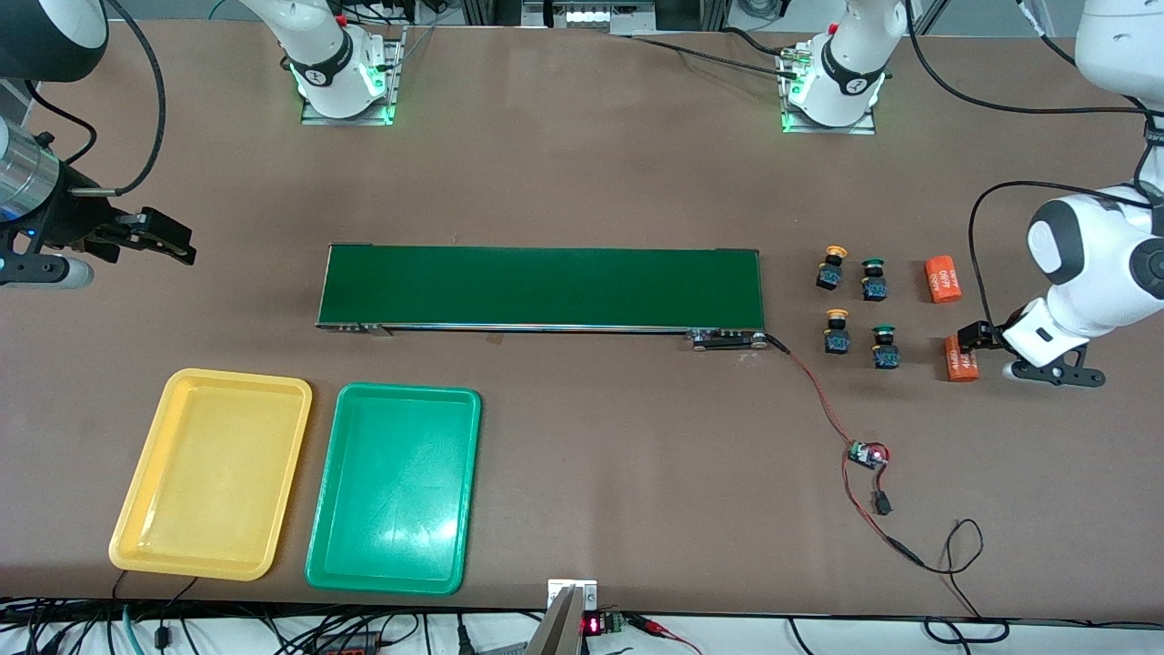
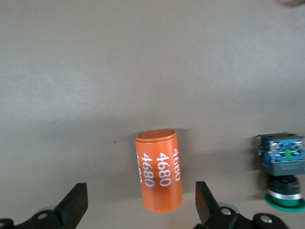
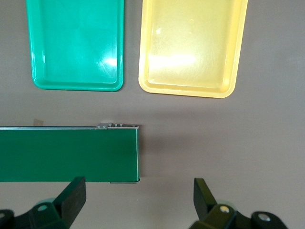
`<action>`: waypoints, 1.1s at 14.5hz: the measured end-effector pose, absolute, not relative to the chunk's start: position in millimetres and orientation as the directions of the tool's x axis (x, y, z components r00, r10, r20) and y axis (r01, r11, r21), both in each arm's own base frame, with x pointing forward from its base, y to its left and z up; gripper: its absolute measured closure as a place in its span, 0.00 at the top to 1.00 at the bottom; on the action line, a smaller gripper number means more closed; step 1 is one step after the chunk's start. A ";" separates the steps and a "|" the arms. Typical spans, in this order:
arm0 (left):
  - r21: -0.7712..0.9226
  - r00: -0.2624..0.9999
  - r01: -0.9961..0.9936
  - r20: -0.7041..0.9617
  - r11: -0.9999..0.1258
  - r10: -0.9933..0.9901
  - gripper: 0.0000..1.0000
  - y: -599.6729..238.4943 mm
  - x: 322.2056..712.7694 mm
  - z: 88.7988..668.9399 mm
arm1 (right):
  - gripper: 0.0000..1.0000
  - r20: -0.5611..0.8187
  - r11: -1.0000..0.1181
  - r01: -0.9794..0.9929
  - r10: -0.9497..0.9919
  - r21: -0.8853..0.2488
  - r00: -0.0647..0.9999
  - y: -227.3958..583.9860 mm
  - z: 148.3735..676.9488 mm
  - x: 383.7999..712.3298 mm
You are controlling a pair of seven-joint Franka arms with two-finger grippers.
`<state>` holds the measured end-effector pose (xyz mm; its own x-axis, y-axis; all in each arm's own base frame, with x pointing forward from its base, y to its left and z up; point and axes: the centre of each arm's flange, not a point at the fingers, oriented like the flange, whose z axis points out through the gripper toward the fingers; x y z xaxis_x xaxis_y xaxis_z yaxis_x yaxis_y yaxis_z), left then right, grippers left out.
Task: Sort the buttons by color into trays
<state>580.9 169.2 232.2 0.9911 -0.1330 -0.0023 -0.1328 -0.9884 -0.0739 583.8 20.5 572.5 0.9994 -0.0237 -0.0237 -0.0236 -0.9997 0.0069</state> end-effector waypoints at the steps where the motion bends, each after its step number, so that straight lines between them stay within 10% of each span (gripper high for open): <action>1: -0.073 0.991 -0.134 0.000 -0.988 -0.134 0.99 170.9 580.4 225.4 | 1.00 -0.024 -1.000 -0.024 -0.025 0.007 0.999 20.0 572.4 583.9; 7: -0.054 0.989 -0.144 -0.019 -0.988 -0.143 0.93 164.8 578.0 190.7 | 1.00 -0.024 -1.000 -0.024 -0.024 0.007 0.999 20.2 572.3 583.9; 11: -0.043 0.988 -0.152 -0.036 -0.987 -0.151 0.53 162.3 575.1 169.4 | 1.00 -0.024 -1.000 -0.020 -0.020 0.007 0.999 22.5 572.1 583.9; 16: 0.011 0.961 -0.262 -0.094 -0.965 -0.262 0.49 122.3 593.5 226.5 | 1.00 -0.026 -1.000 -0.017 -0.017 0.007 1.000 24.4 572.0 583.7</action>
<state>593.5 122.3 226.5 0.9605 -0.2618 -0.0942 -0.2619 -0.9650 0.0108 583.7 24.4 572.0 0.9995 -0.0168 -0.0255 -0.0167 -0.9998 0.0069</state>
